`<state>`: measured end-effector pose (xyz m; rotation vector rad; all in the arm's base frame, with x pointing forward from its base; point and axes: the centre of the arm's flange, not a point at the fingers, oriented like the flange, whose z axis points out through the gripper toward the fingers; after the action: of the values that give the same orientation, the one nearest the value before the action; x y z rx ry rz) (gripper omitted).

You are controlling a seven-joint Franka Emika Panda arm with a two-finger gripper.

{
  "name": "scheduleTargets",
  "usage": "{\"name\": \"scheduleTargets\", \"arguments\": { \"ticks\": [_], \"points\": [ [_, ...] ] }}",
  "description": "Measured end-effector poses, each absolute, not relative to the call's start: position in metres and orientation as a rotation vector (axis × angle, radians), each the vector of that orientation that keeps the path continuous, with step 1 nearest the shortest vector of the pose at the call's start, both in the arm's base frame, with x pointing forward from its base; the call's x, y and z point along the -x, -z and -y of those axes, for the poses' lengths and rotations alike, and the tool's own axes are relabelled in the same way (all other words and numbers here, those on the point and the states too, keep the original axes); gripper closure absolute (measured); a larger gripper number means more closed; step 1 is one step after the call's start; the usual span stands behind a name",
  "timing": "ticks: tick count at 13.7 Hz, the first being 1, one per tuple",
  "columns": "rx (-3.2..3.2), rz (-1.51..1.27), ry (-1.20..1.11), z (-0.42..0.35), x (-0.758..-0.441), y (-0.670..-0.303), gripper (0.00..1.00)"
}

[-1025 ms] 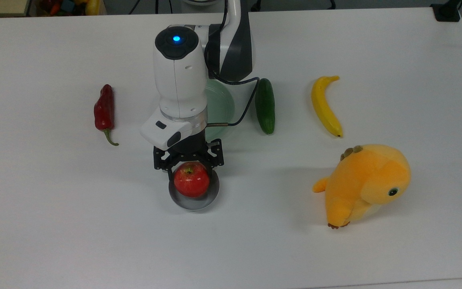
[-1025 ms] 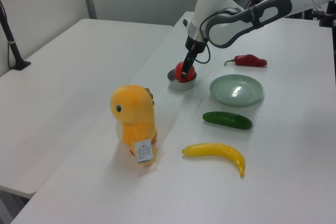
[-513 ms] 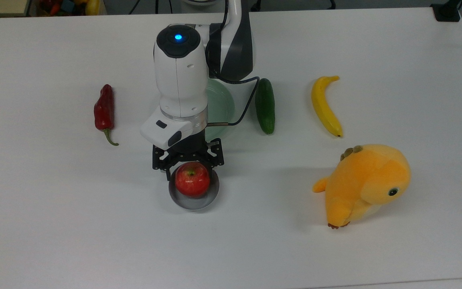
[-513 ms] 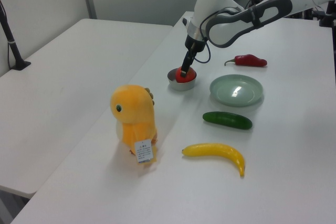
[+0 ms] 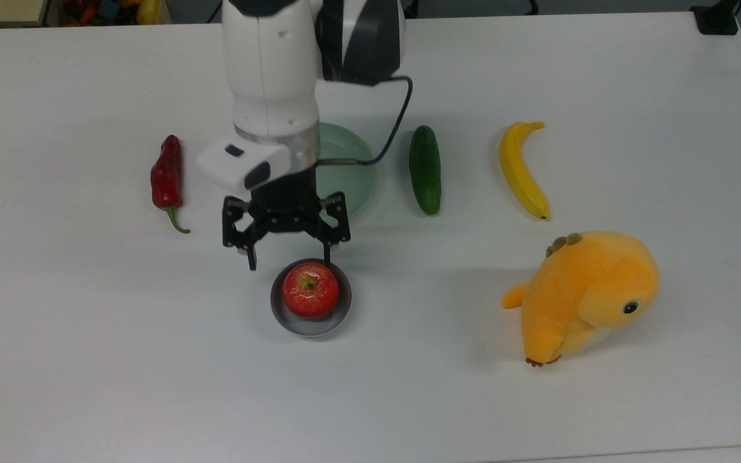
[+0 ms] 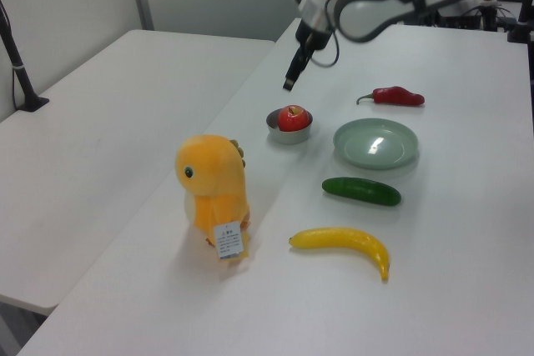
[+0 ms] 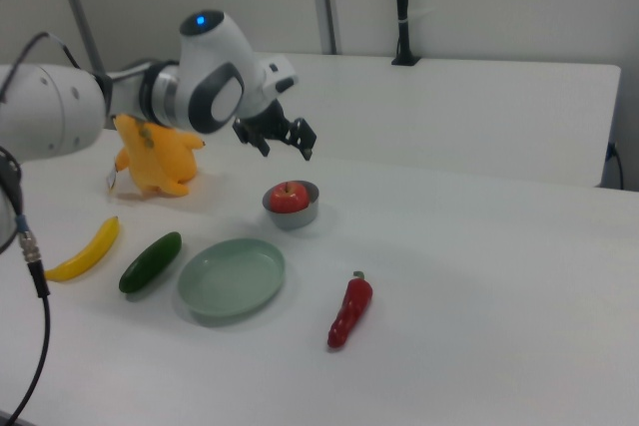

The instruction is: Put the red apple in the bowl

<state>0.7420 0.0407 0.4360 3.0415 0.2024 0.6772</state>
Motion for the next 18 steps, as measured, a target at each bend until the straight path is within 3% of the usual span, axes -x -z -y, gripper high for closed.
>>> {"name": "scheduleTargets", "arguments": {
  "ticks": [6,13,18],
  "points": [
    [-3.147,-0.039,-0.474,-0.016,-0.689,-0.535,0.00],
    [-3.240,0.235,-0.062,-0.005,-0.577,-0.636,0.00],
    [-3.255,0.203,0.003,-0.002,-0.508,-0.664,0.00]
  ]
}}
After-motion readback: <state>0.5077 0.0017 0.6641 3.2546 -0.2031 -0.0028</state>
